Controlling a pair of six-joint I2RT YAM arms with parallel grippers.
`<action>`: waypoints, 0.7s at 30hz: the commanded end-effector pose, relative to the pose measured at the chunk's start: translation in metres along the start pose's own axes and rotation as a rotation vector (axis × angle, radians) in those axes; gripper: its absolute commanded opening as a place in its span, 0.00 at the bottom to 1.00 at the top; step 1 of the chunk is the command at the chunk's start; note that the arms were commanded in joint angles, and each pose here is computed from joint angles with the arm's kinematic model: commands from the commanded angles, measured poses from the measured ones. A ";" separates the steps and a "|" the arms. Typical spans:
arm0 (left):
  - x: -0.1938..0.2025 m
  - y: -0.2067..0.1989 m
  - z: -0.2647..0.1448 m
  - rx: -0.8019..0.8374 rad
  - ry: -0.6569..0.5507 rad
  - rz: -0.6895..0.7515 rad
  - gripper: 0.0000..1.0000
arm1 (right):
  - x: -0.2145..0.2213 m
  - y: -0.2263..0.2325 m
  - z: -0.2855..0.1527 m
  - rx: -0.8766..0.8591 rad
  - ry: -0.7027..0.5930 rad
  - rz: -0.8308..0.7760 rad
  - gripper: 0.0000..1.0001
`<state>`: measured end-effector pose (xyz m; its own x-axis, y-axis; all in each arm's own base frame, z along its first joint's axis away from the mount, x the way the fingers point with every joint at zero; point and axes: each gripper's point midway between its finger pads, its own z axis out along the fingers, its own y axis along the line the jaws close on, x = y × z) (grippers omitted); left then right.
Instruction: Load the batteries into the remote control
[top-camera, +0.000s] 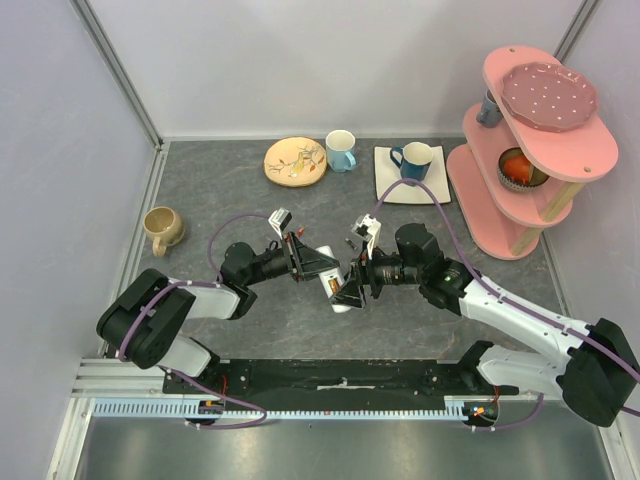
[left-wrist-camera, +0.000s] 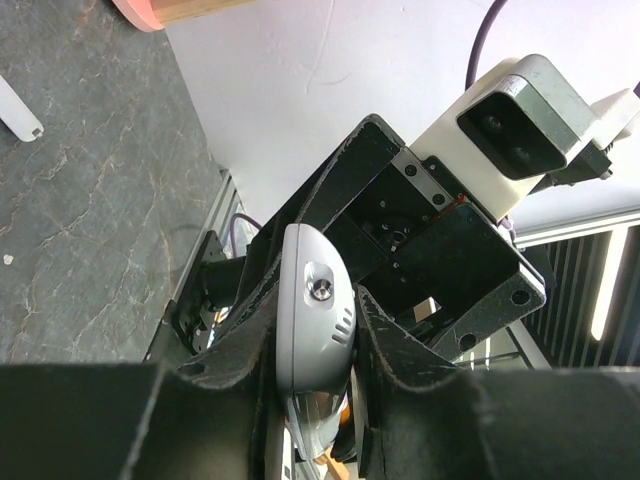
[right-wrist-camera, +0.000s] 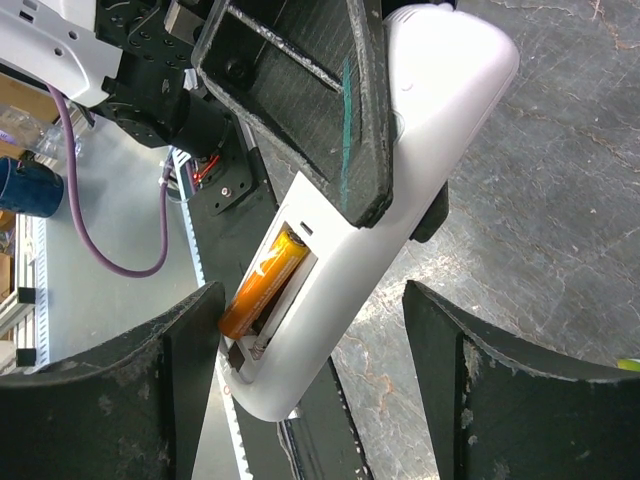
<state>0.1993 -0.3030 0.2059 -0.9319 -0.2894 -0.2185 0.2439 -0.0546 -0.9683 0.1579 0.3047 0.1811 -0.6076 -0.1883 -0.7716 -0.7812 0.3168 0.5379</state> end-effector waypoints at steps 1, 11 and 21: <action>0.009 -0.074 -0.010 0.308 0.007 0.278 0.02 | -0.015 0.006 -0.002 -0.011 -0.018 -0.024 0.80; 0.008 -0.069 -0.010 0.295 -0.004 0.275 0.02 | -0.019 0.019 -0.006 -0.063 -0.007 -0.039 0.82; 0.008 -0.067 -0.010 0.289 -0.007 0.274 0.02 | -0.026 0.027 -0.011 -0.074 -0.026 -0.044 0.84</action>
<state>0.1963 -0.3034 0.2047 -0.9337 -0.2834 -0.2189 0.2440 -0.0559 -0.9682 0.1500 0.3048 0.1903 -0.6148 -0.2149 -0.7588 -0.7828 0.2831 0.5541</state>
